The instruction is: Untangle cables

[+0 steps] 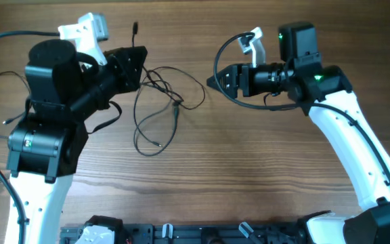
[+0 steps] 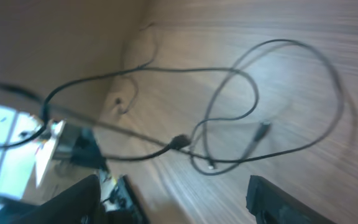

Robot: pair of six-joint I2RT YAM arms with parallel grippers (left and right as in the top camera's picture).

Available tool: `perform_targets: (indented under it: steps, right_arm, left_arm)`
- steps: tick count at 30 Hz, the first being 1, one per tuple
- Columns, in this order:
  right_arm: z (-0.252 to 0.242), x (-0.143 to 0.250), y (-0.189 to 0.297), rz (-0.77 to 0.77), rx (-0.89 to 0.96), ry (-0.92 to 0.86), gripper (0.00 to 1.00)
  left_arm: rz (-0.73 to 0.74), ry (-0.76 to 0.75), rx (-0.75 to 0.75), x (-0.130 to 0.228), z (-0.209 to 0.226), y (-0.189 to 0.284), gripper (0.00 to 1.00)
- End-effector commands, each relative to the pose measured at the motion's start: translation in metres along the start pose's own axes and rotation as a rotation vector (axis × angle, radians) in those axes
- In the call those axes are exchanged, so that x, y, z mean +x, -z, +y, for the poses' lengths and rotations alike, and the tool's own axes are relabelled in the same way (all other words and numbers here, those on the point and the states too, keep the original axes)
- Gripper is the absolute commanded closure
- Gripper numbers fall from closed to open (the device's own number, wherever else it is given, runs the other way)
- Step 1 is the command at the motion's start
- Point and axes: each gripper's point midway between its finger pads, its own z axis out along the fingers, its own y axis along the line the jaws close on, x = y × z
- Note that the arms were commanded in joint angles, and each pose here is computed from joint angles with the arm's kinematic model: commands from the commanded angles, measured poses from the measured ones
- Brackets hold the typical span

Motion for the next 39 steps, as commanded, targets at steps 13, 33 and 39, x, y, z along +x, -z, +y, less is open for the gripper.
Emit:
perform_targets:
  steps: [13, 33, 39]
  right_arm:
    - [0.074, 0.014, -0.043, 0.007, -0.055, 0.209, 0.13]
    - [0.083, 0.018, -0.166, -0.196, 0.092, -0.377, 0.04]
    - [0.075, 0.001, -0.206, -0.284, -0.005, -0.497, 0.08]
  left_arm:
    - [-0.289, 0.344, -0.434, -0.037, 0.084, 0.014, 0.96]
    - [-0.322, 0.967, -0.417, -0.013, 0.098, -0.004, 0.96]
    - [-0.332, 0.965, -0.394, -0.015, 0.092, 0.003, 0.96]
